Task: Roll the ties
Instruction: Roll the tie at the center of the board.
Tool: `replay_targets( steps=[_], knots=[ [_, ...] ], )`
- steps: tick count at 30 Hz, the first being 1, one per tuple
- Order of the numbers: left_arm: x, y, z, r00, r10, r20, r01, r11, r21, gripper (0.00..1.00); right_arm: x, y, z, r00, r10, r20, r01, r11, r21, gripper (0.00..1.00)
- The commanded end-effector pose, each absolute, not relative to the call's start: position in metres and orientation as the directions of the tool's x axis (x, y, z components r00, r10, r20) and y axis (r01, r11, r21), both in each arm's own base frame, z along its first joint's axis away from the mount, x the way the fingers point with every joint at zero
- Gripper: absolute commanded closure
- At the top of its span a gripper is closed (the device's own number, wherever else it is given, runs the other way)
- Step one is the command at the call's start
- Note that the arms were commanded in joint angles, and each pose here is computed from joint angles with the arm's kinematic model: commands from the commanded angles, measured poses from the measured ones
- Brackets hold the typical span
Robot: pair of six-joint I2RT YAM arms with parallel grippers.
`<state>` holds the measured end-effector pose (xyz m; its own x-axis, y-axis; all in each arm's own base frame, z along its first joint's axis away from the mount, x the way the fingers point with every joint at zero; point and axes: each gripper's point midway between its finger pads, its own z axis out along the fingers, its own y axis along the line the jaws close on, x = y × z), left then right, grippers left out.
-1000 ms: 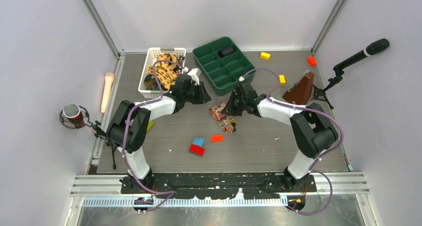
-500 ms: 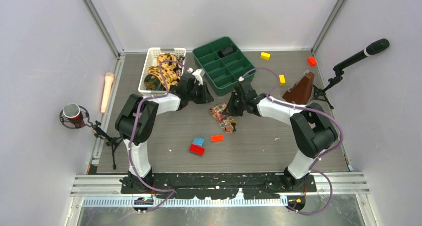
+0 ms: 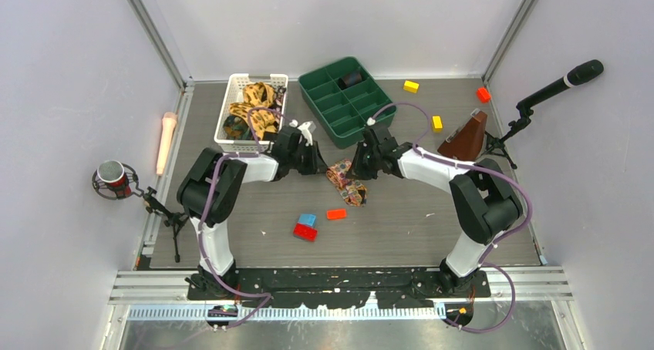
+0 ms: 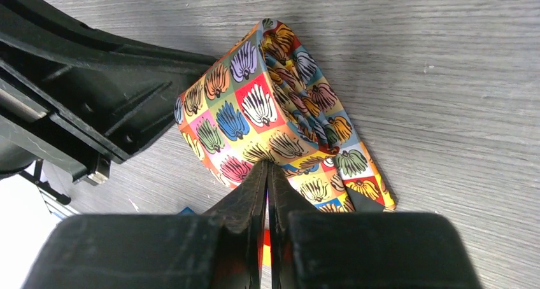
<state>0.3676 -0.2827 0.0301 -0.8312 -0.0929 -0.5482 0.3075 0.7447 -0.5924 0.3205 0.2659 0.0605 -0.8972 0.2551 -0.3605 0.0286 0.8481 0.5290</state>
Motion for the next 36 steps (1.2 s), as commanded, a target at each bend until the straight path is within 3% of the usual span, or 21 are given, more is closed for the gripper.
replay_targets(
  steps=[1,36],
  knots=[
    [0.360,-0.293,0.059,-0.801,-0.107,-0.590,0.360,0.701,-0.616,0.87,0.323,0.273,0.075,-0.900,0.187,-0.393,-0.052,0.849,0.525,0.90],
    [0.285,-0.281,0.051,-0.812,-0.047,-0.582,0.343,0.768,-0.540,0.90,0.300,0.266,0.078,-0.909,-0.121,-0.399,-0.301,0.854,0.425,0.82]
  ],
)
